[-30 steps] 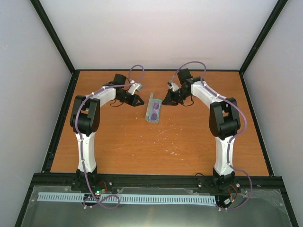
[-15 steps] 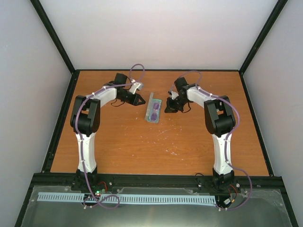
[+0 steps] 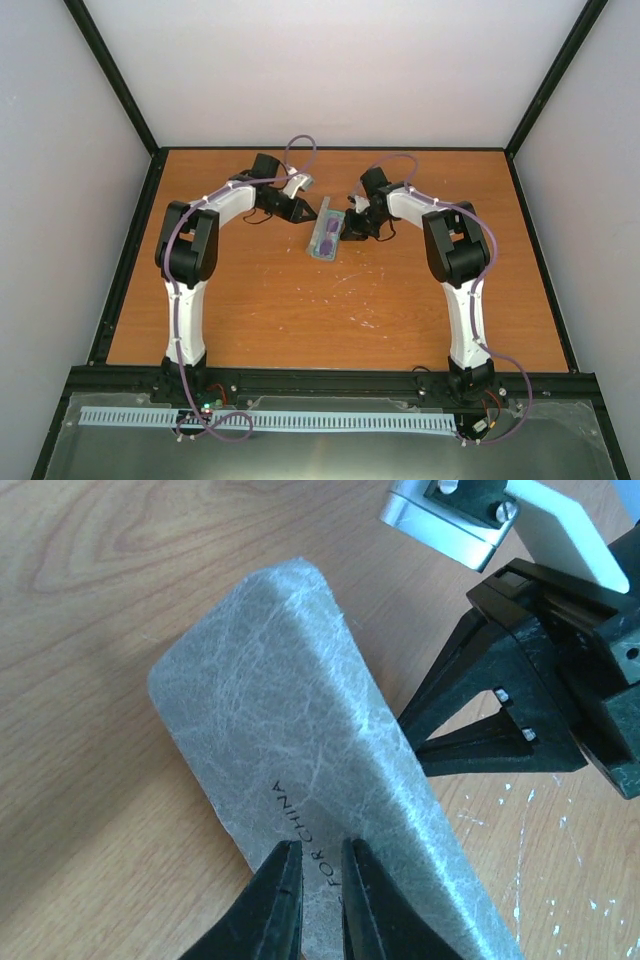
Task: Organize the sunglasses
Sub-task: Close the sunglasses case at the center of the board.
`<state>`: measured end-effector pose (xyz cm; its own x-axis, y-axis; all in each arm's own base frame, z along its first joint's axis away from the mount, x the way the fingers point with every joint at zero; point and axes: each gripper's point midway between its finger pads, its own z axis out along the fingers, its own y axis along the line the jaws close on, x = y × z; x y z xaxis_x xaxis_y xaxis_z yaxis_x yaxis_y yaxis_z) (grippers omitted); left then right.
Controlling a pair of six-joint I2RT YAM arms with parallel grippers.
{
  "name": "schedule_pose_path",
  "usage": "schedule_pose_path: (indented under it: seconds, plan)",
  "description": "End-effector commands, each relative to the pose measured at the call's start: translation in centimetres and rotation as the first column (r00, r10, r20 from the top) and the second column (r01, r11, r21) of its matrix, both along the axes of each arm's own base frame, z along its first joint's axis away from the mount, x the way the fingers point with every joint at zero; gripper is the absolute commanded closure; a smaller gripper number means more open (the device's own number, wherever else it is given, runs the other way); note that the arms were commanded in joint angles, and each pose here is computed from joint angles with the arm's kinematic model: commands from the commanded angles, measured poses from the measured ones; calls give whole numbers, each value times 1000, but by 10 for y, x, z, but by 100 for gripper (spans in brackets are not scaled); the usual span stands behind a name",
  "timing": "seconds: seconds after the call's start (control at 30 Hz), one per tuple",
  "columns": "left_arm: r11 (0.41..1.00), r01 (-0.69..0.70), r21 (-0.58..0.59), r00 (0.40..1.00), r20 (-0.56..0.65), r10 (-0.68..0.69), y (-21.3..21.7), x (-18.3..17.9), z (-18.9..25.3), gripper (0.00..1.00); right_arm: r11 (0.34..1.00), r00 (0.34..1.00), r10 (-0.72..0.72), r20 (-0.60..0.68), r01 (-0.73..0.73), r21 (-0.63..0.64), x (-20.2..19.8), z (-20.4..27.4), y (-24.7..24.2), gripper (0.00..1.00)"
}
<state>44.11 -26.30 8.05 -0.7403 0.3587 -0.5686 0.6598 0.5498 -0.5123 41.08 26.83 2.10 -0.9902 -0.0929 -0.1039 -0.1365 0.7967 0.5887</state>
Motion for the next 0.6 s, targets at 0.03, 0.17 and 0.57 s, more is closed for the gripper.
schedule_pose_path:
  seconds: [0.03, 0.17, 0.57]
  plan:
    - [1000, 27, -11, 1000, 1, -27, -17, 0, -2, 86, 999, 1000, 20, 6, -20, 25, 0, -4, 10, 97]
    - [999, 49, -6, 999, -9, -49, -27, -6, -7, 86, 999, 1000, 26, 13, -26, 36, 0, -2, 12, 97]
    - [993, 119, 16, 992, -31, -119, -57, -28, -23, 86, 997, 998, 40, 40, -43, 62, -4, 6, 13, 97]
